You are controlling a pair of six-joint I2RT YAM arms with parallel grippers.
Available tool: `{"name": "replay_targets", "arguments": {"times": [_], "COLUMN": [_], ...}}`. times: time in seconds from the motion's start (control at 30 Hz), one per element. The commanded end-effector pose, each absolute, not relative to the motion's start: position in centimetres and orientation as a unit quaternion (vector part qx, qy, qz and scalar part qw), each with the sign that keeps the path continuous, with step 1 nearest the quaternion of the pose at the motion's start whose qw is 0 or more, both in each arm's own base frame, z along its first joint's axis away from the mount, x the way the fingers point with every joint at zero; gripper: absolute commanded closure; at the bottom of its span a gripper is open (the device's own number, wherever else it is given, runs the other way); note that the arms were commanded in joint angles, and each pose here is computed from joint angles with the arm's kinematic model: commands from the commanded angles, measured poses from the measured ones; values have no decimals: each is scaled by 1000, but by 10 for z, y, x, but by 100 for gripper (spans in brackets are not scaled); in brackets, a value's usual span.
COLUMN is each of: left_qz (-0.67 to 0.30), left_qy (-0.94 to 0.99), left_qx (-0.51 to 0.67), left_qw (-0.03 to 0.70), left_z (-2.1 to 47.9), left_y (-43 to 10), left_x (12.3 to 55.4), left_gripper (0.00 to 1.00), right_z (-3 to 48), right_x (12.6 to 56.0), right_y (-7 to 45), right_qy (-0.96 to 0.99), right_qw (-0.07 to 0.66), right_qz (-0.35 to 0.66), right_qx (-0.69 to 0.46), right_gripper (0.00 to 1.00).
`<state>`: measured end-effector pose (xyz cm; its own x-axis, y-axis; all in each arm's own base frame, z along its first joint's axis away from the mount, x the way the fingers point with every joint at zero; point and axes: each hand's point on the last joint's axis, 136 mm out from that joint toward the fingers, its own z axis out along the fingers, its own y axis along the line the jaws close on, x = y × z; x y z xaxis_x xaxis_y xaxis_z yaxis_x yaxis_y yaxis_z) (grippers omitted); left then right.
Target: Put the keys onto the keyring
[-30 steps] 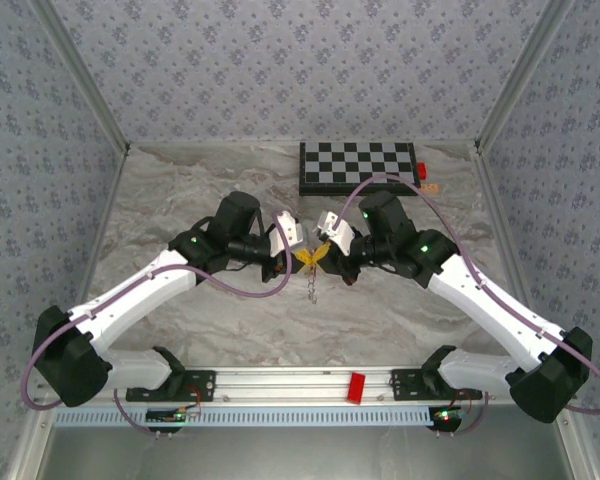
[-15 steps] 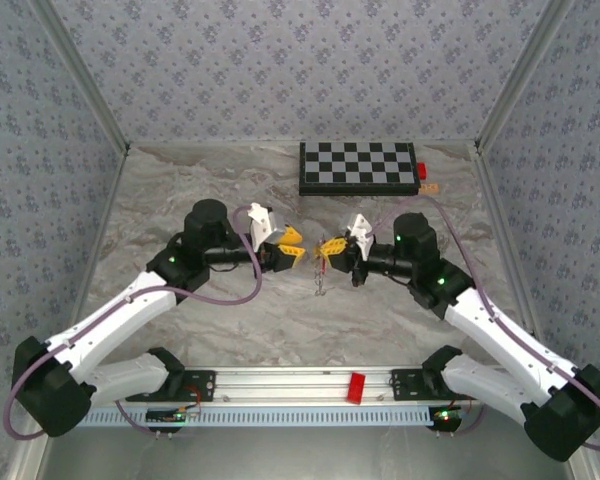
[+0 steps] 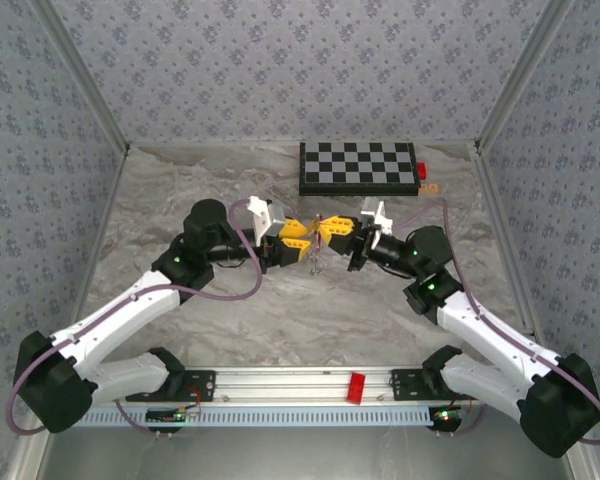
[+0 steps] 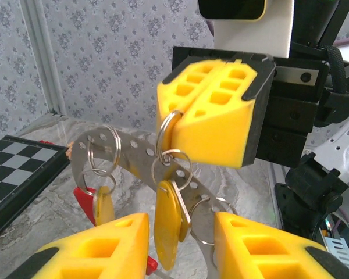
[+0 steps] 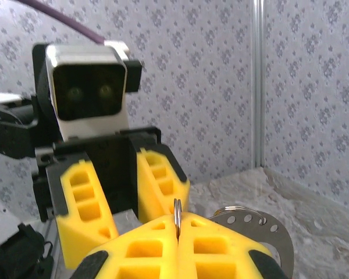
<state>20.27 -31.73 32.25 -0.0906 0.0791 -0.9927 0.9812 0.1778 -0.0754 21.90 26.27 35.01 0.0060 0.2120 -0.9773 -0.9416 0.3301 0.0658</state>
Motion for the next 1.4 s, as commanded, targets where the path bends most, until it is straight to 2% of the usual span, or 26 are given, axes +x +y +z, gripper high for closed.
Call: {"name": "replay_targets", "arguments": {"times": [0.0, 0.2, 0.47, 0.57, 0.8, 0.93, 1.1, 1.37], "left_qz": [-452, -445, -443, -442, -449, -443, -440, -458], "left_qy": [567, 565, 560, 559, 558, 562, 558, 544], "left_qx": [452, 447, 469, 482, 512, 505, 490, 447], "left_qw": [520, 532, 521, 509, 474, 483, 505, 544], "left_z": [340, 343, 338, 333, 322, 326, 339, 366], "left_y": [-322, -323, -332, -336, -344, -340, -330, -312], "left_x": [203, 207, 200, 195, 184, 186, 185, 189], "left_gripper": [66, 66, 93, 100, 100, 94, 75, 70], "right_z": [374, 370, 371, 372, 373, 370, 366, 362], "right_x": [208, 204, 203, 203, 204, 204, 206, 203], "right_y": [261, 264, 265, 265, 264, 263, 260, 261], "right_qy": [488, 490, 489, 487, 487, 490, 497, 497], "right_qw": [636, 628, 625, 627, 629, 628, 629, 621], "right_qz": [490, 495, 501, 501, 500, 499, 494, 499], "right_qx": [-343, -348, -346, -343, -342, -341, -337, -344], "right_gripper": [100, 100, 100, 100, 100, 100, 100, 100]}}
